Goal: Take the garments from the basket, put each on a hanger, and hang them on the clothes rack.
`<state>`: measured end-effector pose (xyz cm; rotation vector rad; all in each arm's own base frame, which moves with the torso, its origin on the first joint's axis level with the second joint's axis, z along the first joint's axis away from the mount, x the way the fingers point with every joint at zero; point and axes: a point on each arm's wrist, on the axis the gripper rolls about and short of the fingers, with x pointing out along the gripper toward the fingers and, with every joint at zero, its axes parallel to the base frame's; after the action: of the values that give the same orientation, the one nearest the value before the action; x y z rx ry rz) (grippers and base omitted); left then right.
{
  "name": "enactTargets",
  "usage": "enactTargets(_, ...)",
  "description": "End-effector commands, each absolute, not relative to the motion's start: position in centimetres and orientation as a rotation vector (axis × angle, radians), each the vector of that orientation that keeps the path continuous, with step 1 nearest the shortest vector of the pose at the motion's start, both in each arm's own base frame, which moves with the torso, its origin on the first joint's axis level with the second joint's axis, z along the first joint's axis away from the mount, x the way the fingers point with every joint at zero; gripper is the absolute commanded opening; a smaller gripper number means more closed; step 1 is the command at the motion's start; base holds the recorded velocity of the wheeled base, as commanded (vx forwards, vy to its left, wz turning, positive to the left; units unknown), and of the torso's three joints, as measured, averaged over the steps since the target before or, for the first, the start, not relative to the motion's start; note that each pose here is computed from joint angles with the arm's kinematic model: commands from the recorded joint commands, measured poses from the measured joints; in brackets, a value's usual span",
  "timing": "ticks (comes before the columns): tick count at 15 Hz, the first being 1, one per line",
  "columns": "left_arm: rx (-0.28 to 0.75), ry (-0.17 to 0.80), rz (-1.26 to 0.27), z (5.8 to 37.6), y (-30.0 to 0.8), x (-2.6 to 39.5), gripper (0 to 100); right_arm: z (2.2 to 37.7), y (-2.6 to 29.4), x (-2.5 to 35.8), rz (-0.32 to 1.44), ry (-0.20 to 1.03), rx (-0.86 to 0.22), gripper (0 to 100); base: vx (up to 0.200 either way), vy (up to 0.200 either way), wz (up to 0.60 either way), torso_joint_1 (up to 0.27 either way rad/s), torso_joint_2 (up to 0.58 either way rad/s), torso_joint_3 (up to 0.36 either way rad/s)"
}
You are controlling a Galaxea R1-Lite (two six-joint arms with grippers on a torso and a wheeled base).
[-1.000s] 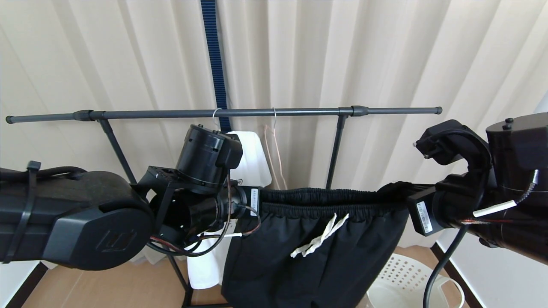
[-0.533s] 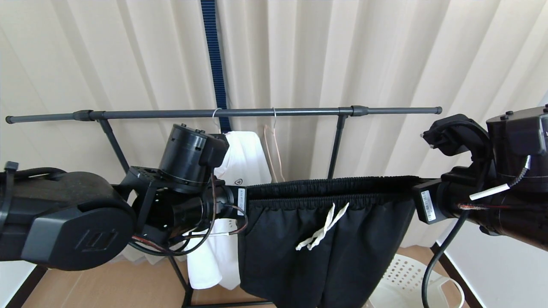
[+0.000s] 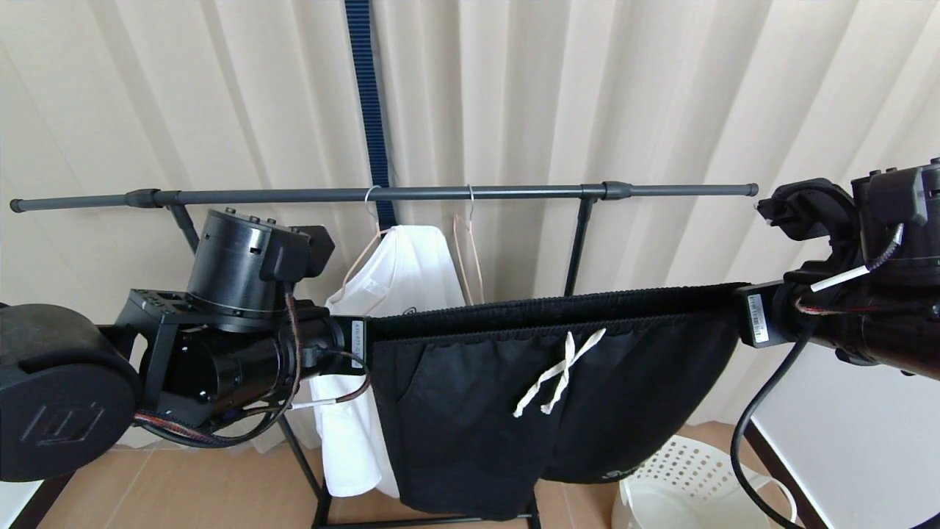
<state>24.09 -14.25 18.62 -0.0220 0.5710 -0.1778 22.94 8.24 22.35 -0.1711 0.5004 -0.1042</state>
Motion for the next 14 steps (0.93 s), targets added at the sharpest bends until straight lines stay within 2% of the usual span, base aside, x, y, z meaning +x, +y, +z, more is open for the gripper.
enactTargets(1,-0.035,0.55,-0.185,19.3,-14.2,24.0,0,22.3,8.2,22.9,-0.107,0.503,-0.173,0,0.0,0.0,0.0,0.0,0.0,0.0)
enactTargets(4,-0.057,0.515,-0.198,20.4,-14.8,25.0,0,22.3,9.1,21.5,-0.047,0.504,-0.202,0,0.0,0.0,0.0,0.0,0.0,0.0)
enactTargets(7,-0.093,0.451,-0.234,22.3,-15.8,28.4,0,23.1,11.4,16.5,0.162,0.563,-0.322,0,0.0,0.0,0.0,0.0,0.0,0.0)
enactTargets(10,-0.116,0.408,-0.324,23.7,-16.9,30.5,0,22.9,13.5,13.3,0.338,0.581,-0.396,0,0.0,0.0,0.0,0.0,0.0,0.0)
enactTargets(13,-0.145,0.369,-0.4,24.7,-18.2,32.5,0,21.9,15.3,12.4,0.431,0.615,-0.407,0,0.0,0.0,0.0,0.0,0.0,0.0)
enactTargets(14,-0.152,0.356,-0.41,24.9,-18.8,33.2,0,21.7,16.2,12.0,0.498,0.642,-0.361,0,0.0,0.0,0.0,0.0,0.0,0.0)
